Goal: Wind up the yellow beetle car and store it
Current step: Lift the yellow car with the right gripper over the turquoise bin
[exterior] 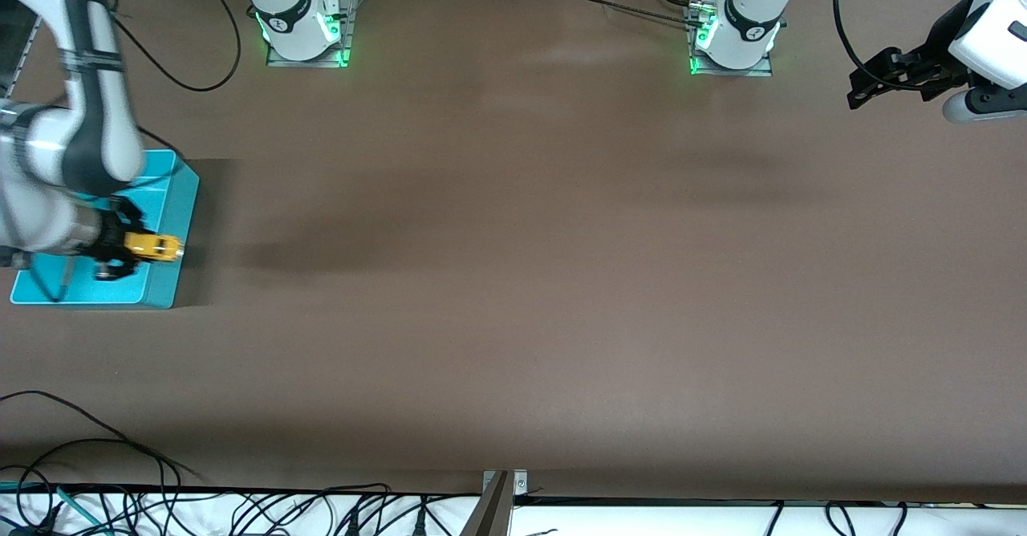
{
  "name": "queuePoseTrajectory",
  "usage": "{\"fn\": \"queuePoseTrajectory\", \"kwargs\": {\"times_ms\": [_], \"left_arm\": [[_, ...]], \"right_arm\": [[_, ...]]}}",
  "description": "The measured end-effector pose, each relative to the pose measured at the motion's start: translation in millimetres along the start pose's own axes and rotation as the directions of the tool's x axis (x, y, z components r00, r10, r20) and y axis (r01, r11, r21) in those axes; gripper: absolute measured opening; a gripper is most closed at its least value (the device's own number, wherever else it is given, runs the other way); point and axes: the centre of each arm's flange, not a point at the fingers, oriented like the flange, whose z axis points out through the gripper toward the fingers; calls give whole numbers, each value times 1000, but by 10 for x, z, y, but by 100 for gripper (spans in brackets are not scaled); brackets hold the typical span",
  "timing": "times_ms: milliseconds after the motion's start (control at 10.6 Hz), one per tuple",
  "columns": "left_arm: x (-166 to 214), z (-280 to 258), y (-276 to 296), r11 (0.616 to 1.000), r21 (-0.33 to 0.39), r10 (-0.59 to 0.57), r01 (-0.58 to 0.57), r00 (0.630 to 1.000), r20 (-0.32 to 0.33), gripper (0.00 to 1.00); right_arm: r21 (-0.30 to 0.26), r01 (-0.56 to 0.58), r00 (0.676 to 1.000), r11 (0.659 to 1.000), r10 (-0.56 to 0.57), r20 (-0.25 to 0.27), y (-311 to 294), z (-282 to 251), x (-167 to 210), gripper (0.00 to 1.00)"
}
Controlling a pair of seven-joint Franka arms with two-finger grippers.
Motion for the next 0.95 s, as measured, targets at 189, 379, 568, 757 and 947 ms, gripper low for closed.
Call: {"fn": "queuePoseTrajectory", "kwargs": {"times_ms": [189,379,568,757,947], "left_arm": [[20,9,-54,1000,-2,-11,11,1000,2,100],[35,15,-93,1000,-3,-18,18,1000,4,100],[25,17,-39,1000,-1,-8,8,1000,4,100],[19,20,13,1000,0,2,-2,1000,2,100],[25,24,11,1000,0,2,-2,1000,3,100]], "right_arm": [[-55,220,975,974,-218,42,178,79,405,45],[-75,429,901,900,-421,100,351,287,788,45],[-66,619,782,783,-606,146,424,501,847,45],[-42,708,702,704,-697,145,503,887,826,45],[-29,775,628,631,-765,144,762,1270,1028,45]]}}
